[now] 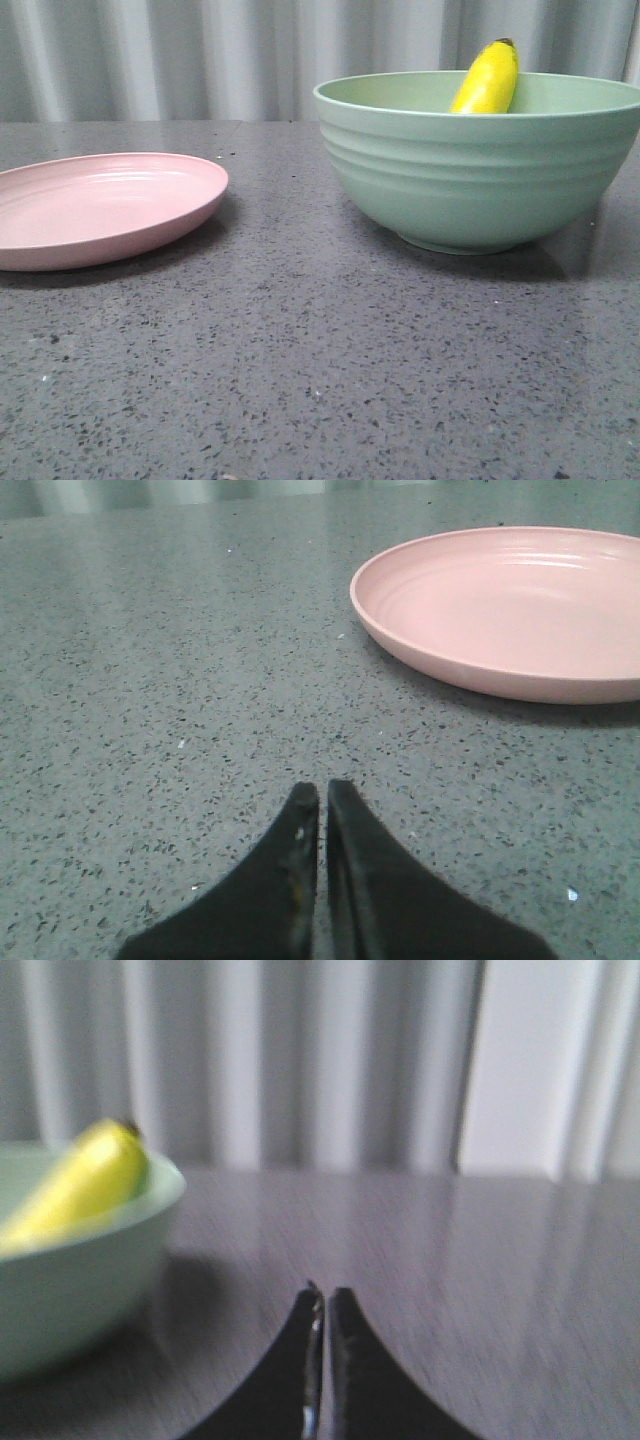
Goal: Transfer banana from pink plate to green bowl
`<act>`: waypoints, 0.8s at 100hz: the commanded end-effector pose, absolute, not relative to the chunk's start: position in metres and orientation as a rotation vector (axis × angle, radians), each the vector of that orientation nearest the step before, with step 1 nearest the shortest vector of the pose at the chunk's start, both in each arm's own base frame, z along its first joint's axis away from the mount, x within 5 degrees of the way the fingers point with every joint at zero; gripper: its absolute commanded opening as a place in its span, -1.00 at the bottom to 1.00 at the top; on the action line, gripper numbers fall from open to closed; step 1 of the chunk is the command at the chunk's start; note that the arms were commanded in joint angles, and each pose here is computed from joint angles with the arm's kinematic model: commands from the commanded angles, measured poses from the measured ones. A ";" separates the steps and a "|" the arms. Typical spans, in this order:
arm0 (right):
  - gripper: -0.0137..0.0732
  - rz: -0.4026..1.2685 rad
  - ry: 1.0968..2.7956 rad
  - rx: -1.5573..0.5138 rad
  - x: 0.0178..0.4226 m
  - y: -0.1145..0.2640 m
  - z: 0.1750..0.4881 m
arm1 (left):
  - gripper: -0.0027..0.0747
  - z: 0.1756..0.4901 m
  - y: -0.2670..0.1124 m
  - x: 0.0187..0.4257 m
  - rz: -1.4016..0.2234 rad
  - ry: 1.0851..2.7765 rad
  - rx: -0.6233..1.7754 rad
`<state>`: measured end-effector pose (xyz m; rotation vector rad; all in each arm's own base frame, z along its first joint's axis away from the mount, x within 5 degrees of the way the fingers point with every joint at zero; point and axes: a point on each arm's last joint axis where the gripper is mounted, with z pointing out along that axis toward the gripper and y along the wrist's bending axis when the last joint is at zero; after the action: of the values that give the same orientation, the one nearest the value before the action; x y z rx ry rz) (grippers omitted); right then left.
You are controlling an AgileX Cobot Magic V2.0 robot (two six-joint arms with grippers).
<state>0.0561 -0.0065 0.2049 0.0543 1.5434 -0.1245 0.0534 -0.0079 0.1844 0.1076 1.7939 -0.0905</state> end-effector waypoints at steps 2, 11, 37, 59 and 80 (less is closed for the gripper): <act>-0.83 -0.148 1.596 0.080 0.055 -0.008 0.194 | -0.98 0.189 -0.007 0.053 -0.091 1.709 0.092; -0.83 -0.149 1.672 0.090 0.054 -0.009 0.187 | -0.98 0.189 -0.007 0.053 -0.091 1.709 0.092; -0.83 -0.149 1.793 0.103 0.052 -0.009 0.176 | -0.98 0.189 -0.007 0.053 -0.091 1.709 0.092; -0.83 -0.149 1.791 0.103 0.052 -0.009 0.177 | -0.98 0.189 -0.007 0.053 -0.091 1.709 0.092; -0.83 -0.149 1.791 0.103 0.052 -0.009 0.177 | -0.98 0.189 -0.007 0.053 -0.091 1.709 0.092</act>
<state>0.0527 -0.0090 0.1805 0.0995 1.8111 -0.1416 0.0534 -0.0079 0.1844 0.1076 1.7939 -0.0905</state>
